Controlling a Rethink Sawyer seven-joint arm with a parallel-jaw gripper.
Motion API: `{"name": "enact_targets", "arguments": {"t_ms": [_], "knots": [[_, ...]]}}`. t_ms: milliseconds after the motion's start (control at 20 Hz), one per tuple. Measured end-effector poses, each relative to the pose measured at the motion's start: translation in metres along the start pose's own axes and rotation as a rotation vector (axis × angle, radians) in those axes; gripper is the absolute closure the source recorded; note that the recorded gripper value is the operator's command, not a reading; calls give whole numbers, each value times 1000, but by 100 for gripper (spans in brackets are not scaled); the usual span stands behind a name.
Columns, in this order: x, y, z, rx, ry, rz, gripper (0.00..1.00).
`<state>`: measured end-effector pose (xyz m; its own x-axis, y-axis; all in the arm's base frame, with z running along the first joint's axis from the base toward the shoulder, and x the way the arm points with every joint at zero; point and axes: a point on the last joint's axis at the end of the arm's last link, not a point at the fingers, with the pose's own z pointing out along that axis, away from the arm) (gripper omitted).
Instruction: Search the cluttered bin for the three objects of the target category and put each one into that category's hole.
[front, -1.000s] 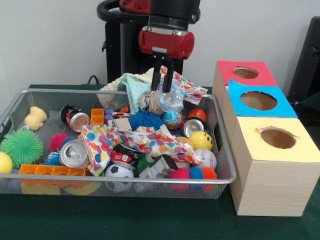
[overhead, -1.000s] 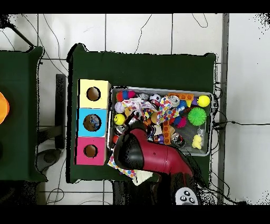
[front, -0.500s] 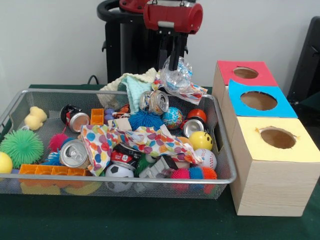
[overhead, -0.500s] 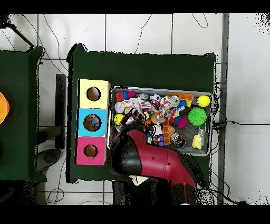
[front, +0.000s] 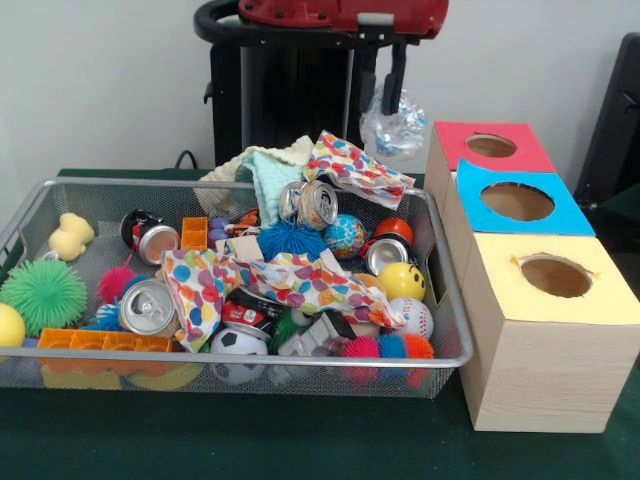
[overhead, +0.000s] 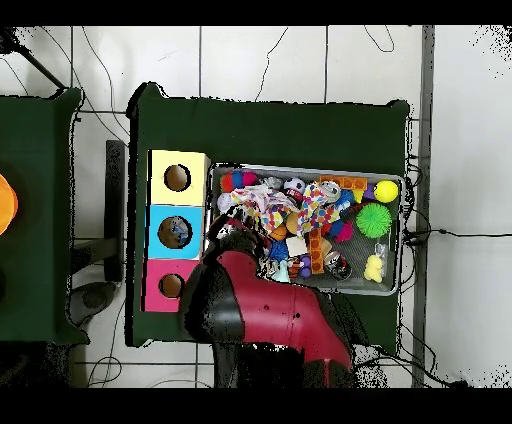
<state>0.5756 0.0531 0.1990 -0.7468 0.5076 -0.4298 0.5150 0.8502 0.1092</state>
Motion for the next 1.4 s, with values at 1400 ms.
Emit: {"name": "enact_targets", "arguments": {"t_ms": [1400], "knots": [[71, 79, -30, -5, 67, -63, 100]]}}
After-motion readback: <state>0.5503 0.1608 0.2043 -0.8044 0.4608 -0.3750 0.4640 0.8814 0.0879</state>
